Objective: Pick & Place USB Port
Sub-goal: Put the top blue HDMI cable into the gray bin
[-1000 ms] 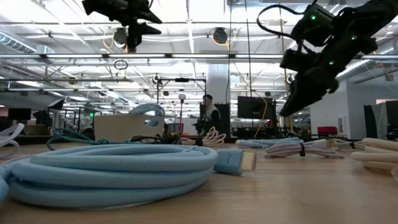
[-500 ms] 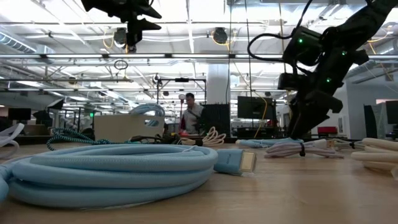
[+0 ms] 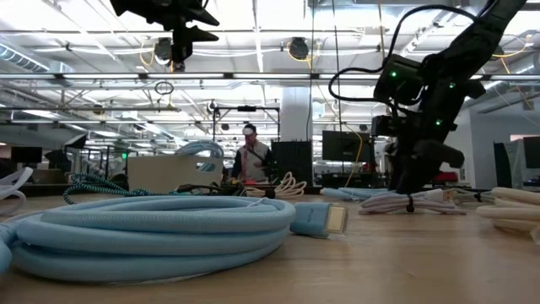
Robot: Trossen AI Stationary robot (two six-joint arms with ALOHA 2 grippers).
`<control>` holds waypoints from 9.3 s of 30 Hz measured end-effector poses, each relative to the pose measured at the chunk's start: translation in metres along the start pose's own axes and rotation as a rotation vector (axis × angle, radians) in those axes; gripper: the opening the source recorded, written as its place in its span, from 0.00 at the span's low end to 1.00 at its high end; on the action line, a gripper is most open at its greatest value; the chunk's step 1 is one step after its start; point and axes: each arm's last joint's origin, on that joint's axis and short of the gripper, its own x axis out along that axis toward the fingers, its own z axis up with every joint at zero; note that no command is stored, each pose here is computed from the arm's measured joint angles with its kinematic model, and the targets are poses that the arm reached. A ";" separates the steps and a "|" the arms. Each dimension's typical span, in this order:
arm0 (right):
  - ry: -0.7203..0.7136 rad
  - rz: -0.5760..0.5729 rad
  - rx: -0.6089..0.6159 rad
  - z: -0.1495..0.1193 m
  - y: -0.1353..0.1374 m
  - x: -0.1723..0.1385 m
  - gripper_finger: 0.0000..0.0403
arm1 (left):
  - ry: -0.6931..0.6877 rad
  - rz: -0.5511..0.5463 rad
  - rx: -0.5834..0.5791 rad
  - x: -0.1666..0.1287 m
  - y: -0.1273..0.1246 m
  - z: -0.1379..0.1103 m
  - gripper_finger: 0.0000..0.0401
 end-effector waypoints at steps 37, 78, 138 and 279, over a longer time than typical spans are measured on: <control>-1.204 1.064 0.360 0.098 -0.011 -0.129 0.08 | 0.026 0.183 0.520 0.080 -0.036 -0.027 0.33; -1.286 1.341 0.276 0.121 0.024 -0.152 0.08 | -0.180 -0.545 0.428 0.134 -0.073 -0.015 0.33; -1.197 0.708 0.565 0.139 0.004 -0.139 0.64 | 0.008 0.459 0.011 0.059 0.004 -0.023 0.03; -1.003 0.599 0.512 0.134 0.028 -0.118 0.64 | 0.509 1.153 -0.052 0.051 0.045 -0.011 0.18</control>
